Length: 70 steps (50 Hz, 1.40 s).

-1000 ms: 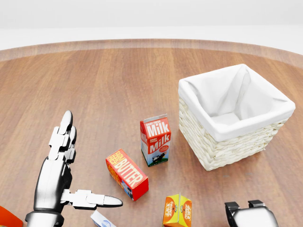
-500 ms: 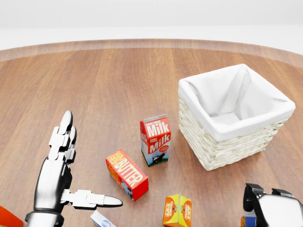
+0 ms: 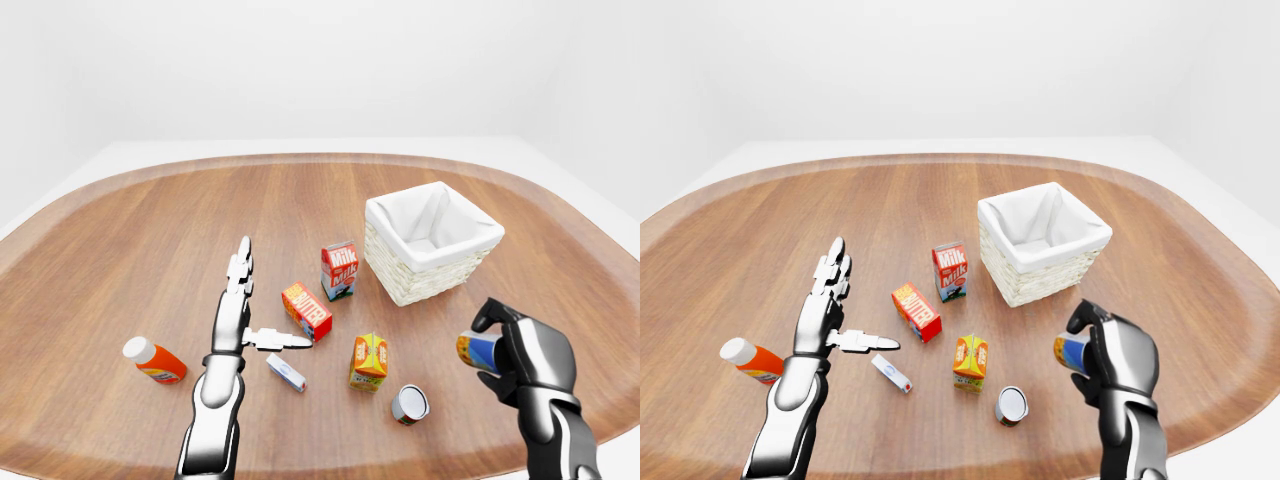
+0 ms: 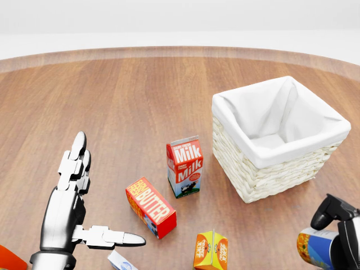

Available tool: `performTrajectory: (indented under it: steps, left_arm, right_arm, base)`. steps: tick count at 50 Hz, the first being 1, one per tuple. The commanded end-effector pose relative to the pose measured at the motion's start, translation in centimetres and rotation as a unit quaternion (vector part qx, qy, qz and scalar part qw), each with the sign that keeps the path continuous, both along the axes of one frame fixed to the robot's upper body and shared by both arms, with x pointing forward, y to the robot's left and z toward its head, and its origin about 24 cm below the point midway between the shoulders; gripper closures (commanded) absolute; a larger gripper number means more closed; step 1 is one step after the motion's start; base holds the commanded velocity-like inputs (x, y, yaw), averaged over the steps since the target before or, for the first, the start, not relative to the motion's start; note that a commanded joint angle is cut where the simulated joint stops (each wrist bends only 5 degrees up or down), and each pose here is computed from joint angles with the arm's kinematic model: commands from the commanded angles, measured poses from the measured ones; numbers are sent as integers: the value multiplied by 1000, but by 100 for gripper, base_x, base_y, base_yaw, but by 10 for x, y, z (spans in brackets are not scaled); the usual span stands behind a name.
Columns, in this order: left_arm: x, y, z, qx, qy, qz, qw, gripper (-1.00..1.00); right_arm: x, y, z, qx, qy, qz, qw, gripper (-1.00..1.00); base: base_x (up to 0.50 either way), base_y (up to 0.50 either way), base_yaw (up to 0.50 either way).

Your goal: Pick up the alphabet soup and the tomato sauce, and put them in the basket.

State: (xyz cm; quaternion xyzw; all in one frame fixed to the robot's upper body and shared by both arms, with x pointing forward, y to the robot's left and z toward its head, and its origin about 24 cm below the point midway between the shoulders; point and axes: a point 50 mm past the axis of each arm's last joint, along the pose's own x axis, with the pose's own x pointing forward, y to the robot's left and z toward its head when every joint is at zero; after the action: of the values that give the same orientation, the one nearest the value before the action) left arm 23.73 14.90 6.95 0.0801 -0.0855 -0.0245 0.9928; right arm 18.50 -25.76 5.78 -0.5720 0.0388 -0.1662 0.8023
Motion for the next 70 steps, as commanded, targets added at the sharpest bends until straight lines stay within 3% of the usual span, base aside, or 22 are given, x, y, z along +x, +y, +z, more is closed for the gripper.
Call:
performTrajectory:
  steps: [1, 15, 35, 51, 70]
  left_arm:
    - [-1, 1, 1, -4, -2, 2, 1000, -100]
    - [-1, 1, 1, -5, -2, 2, 1000, -100]
    - [-1, 1, 1, -4, -2, 3, 1000, -100]
    - [-1, 1, 1, -4, -2, 3, 1000, -100]
    - [0, 1, 4, -4, -9, 1, 1000, -100]
  right_arm:
    - [-4, 3, 28, 31, -47, 3, 998, 100]
    - [-1, 16, 53, 80, -81, 53, 992, 100]
    - [12, 34, 88, 96, -141, 131, 977, 100]
    - [35, 34, 100, 94, -189, 150, 966, 100]
    - [66, 41, 137, 71, -254, 194, 945, 100]
  base:
    - [0, 0, 0]
    - [0, 0, 0]
    - [0, 0, 0]
    - [0, 0, 0]
    - [0, 0, 0]
